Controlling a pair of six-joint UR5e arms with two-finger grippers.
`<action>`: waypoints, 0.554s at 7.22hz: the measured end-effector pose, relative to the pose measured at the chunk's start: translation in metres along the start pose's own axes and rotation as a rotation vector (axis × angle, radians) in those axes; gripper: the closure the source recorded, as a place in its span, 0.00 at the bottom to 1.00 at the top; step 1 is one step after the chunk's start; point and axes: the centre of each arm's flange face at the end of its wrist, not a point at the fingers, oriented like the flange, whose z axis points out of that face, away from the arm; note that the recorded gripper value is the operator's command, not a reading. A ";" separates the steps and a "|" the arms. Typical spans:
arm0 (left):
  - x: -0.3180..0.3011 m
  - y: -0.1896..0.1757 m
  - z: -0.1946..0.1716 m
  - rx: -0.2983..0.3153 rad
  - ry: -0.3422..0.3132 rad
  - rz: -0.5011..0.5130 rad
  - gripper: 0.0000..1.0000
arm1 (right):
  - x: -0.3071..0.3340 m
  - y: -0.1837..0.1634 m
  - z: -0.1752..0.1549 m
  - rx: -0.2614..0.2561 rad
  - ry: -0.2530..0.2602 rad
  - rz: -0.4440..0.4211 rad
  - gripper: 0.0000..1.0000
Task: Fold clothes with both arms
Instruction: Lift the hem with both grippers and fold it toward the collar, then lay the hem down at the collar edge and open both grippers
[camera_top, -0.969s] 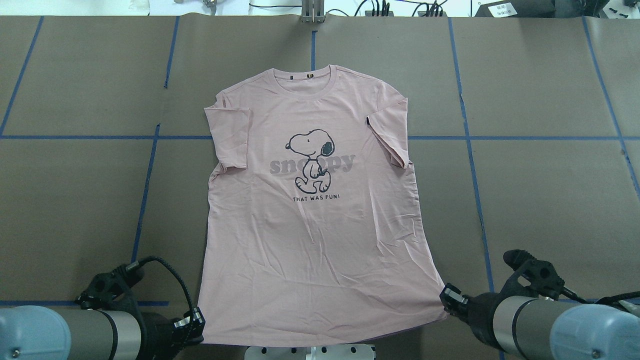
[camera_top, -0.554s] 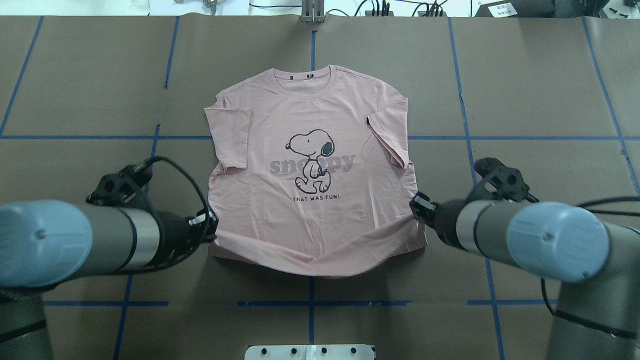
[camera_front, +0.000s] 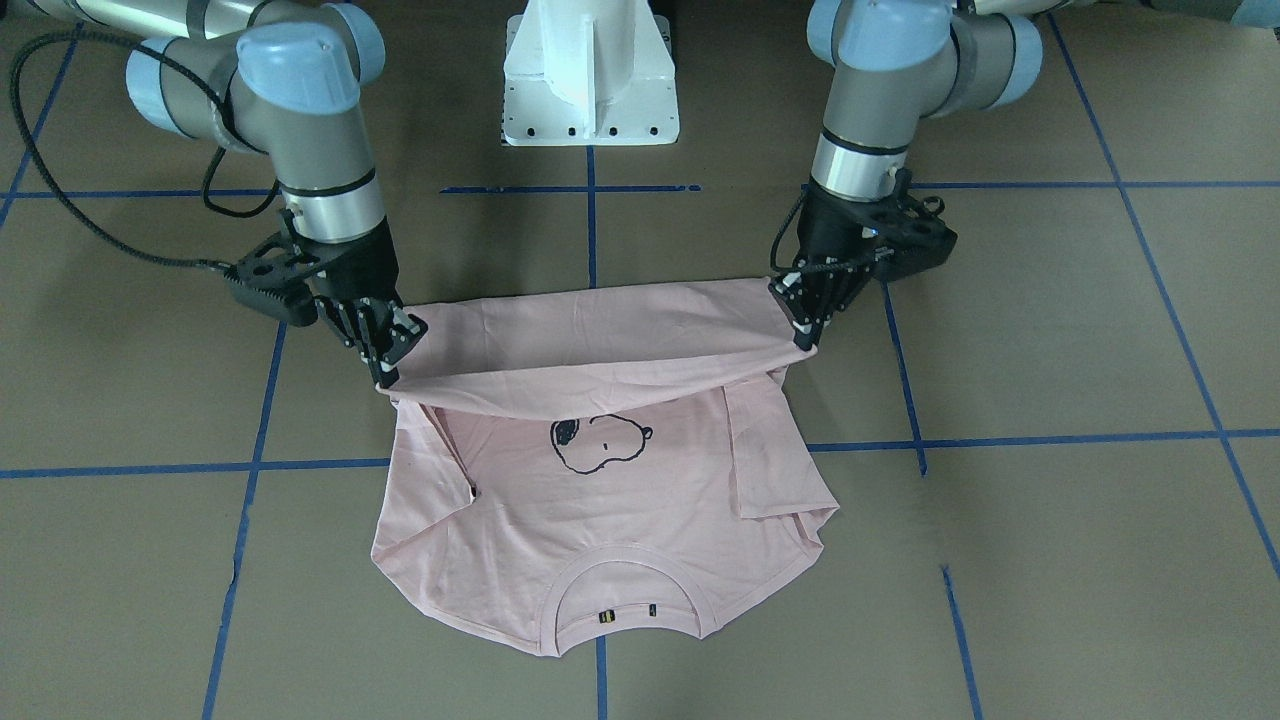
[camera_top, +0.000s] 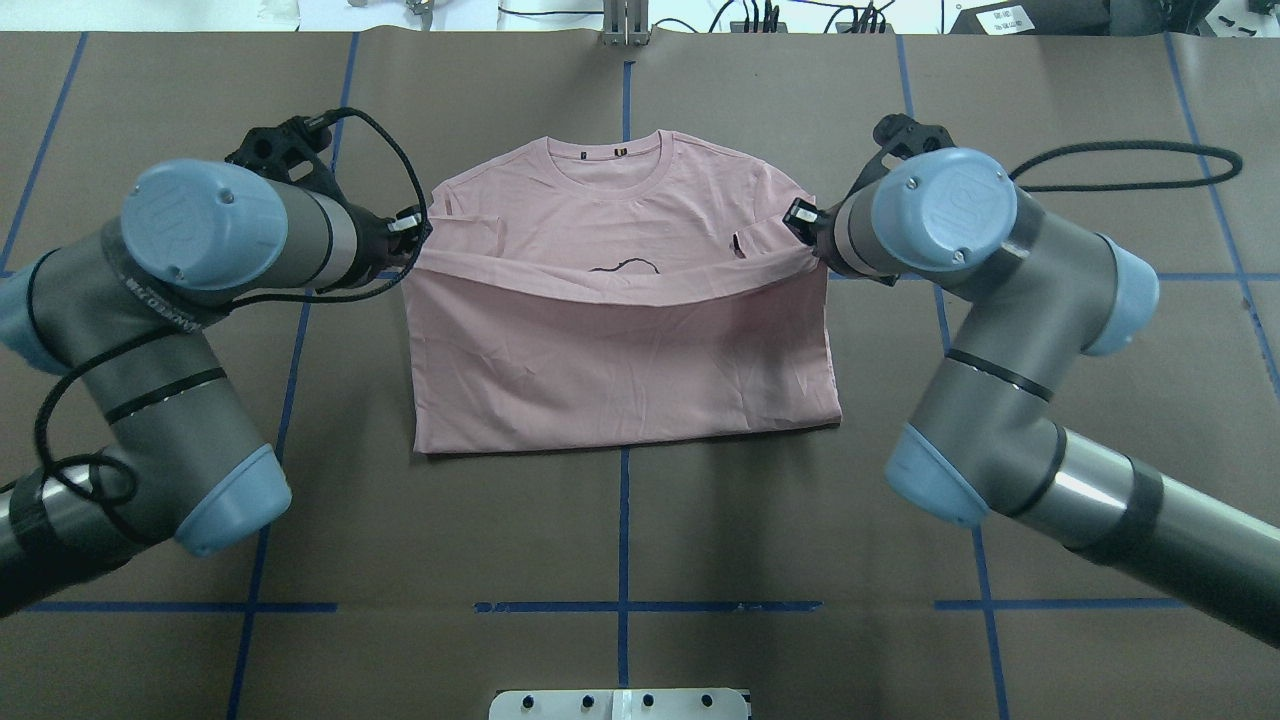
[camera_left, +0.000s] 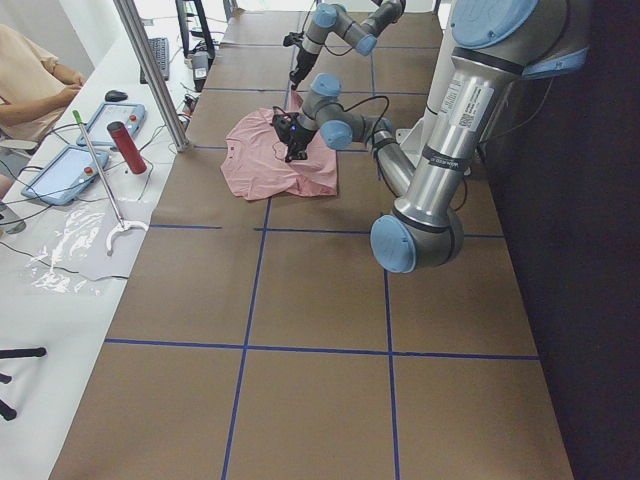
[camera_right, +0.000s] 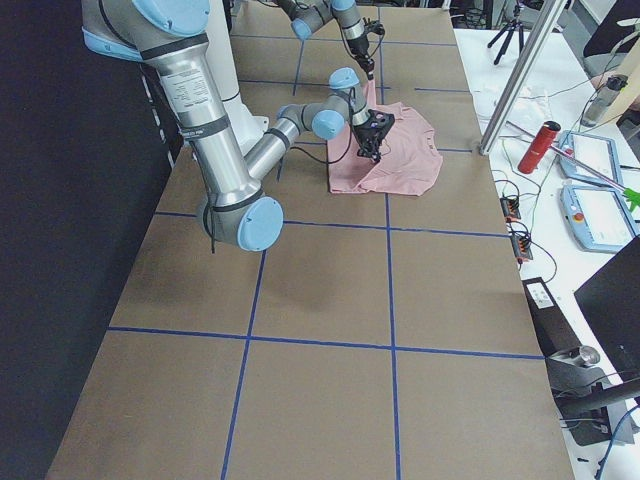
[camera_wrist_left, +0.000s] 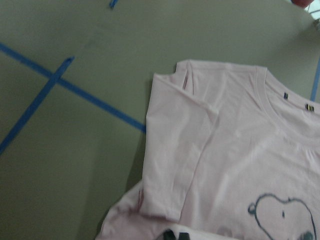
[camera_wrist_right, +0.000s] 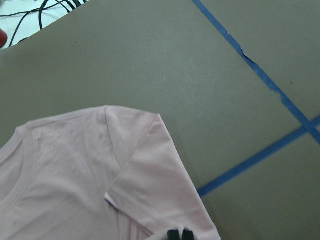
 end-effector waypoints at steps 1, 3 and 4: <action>0.006 -0.021 0.031 0.050 0.008 -0.001 1.00 | -0.023 -0.025 0.034 0.026 0.033 -0.002 1.00; 0.009 -0.040 0.095 0.104 0.020 -0.003 1.00 | -0.049 -0.059 0.099 0.053 0.046 0.000 1.00; 0.003 -0.043 0.121 0.112 0.031 -0.003 1.00 | -0.051 -0.065 0.123 0.056 0.045 -0.001 1.00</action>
